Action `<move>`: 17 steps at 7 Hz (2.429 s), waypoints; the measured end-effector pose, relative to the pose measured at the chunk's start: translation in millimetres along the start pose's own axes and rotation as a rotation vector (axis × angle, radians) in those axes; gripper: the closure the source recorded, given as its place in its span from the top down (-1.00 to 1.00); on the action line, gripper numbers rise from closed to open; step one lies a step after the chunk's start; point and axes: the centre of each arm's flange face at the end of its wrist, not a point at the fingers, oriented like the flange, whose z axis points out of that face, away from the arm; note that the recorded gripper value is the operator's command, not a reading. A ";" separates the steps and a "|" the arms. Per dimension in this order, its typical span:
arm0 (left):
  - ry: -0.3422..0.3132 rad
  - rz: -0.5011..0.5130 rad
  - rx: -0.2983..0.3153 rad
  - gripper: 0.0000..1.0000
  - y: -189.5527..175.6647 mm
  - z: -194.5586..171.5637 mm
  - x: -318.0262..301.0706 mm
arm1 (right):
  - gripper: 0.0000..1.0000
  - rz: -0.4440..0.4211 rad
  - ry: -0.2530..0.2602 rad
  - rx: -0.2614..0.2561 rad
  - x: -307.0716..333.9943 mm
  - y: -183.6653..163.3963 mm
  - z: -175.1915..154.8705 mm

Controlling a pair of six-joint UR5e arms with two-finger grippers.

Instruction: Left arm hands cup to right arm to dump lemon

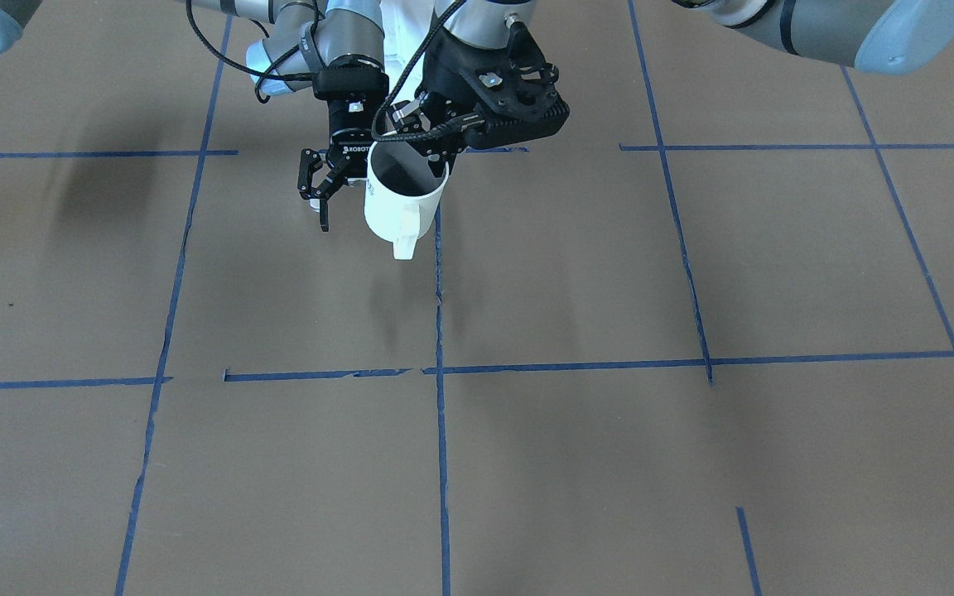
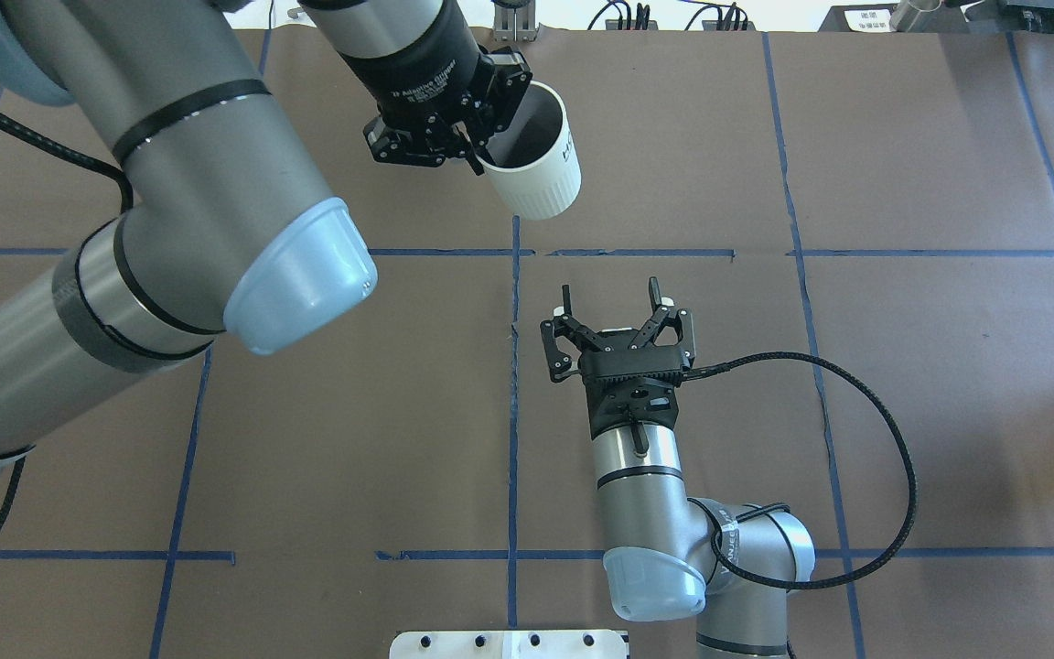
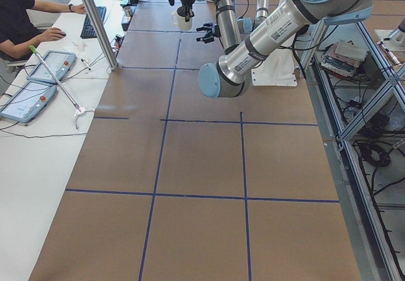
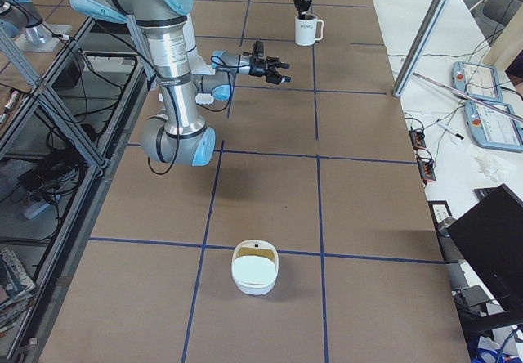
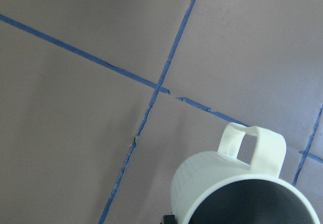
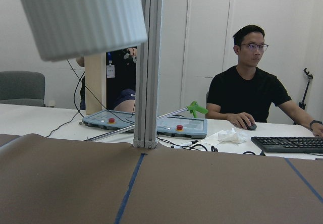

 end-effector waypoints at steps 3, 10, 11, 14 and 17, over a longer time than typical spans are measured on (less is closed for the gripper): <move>-0.022 0.080 0.022 -1.00 -59.4 -14.6 -75.9 | 1.00 -0.020 -0.071 -0.081 37.1 -24.2 5.9; -0.250 0.449 -0.015 -1.00 -140.7 45.2 -440.5 | 1.00 -0.058 -0.248 -0.632 280.2 -125.5 88.7; -0.269 0.431 -0.023 -1.00 -154.6 50.9 -478.5 | 1.00 -0.042 -0.270 -0.756 322.6 -147.6 97.3; -0.271 0.290 -0.091 -1.00 -187.8 60.3 -548.4 | 1.00 -0.114 -0.259 -1.000 413.9 -152.7 96.3; -0.297 0.210 -0.120 -0.96 -195.1 74.6 -578.6 | 1.00 -0.143 -0.276 -1.177 447.2 -156.0 100.3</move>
